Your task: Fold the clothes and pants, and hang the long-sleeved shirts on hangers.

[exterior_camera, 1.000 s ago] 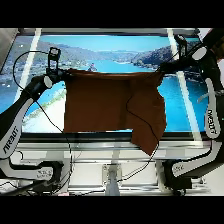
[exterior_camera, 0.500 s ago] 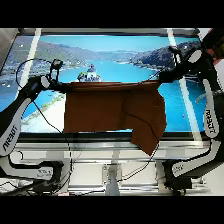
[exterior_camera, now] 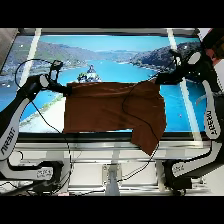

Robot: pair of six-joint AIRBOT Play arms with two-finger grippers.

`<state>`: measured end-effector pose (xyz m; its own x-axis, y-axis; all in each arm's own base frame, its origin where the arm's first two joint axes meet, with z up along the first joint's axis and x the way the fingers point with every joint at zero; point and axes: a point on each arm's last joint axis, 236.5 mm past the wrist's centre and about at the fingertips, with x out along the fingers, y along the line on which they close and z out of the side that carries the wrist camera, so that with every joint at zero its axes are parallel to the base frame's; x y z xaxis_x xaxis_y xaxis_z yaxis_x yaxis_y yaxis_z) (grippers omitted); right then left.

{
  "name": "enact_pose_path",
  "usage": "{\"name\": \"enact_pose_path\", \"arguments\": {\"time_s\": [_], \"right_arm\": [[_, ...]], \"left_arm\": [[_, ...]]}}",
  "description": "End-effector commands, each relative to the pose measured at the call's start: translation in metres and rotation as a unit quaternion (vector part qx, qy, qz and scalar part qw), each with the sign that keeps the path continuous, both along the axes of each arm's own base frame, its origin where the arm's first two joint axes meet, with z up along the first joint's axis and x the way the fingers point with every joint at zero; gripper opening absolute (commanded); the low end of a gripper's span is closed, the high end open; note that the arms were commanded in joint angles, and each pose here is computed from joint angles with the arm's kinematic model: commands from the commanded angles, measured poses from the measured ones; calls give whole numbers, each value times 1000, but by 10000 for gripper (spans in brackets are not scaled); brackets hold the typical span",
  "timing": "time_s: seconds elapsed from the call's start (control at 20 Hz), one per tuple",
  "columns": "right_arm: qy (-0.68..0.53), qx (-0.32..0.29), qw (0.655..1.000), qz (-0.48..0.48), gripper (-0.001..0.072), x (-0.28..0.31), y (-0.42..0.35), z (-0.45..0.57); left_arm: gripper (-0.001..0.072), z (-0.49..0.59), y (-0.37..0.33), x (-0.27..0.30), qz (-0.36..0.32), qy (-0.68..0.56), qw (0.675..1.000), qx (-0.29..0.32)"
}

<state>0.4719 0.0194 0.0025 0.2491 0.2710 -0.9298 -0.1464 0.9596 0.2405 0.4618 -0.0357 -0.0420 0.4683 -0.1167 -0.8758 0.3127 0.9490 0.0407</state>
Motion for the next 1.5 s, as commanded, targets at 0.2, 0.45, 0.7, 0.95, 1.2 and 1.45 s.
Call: {"name": "enact_pose_path", "arguments": {"time_s": [0.2,0.45,0.7,0.95,1.2,1.45], "right_arm": [[-131,-33,991,-20,409,-21,-26,138],[-241,-80,966,-42,16,-95,-41,251],[-261,-126,954,-73,15,-188,-56,294],[-204,-123,967,-88,14,-256,-45,228],[-62,-111,985,-114,13,-297,-46,68],[38,-93,988,-116,11,-288,-50,-24]], "left_arm": [[559,134,17,-15,-9,-135,990,47],[215,245,19,-68,-5,-246,968,48],[13,290,20,-138,-7,-272,961,48],[12,271,24,-169,17,-230,972,37],[12,215,23,-170,15,-169,985,36],[13,180,23,-168,13,-127,991,37]]}}
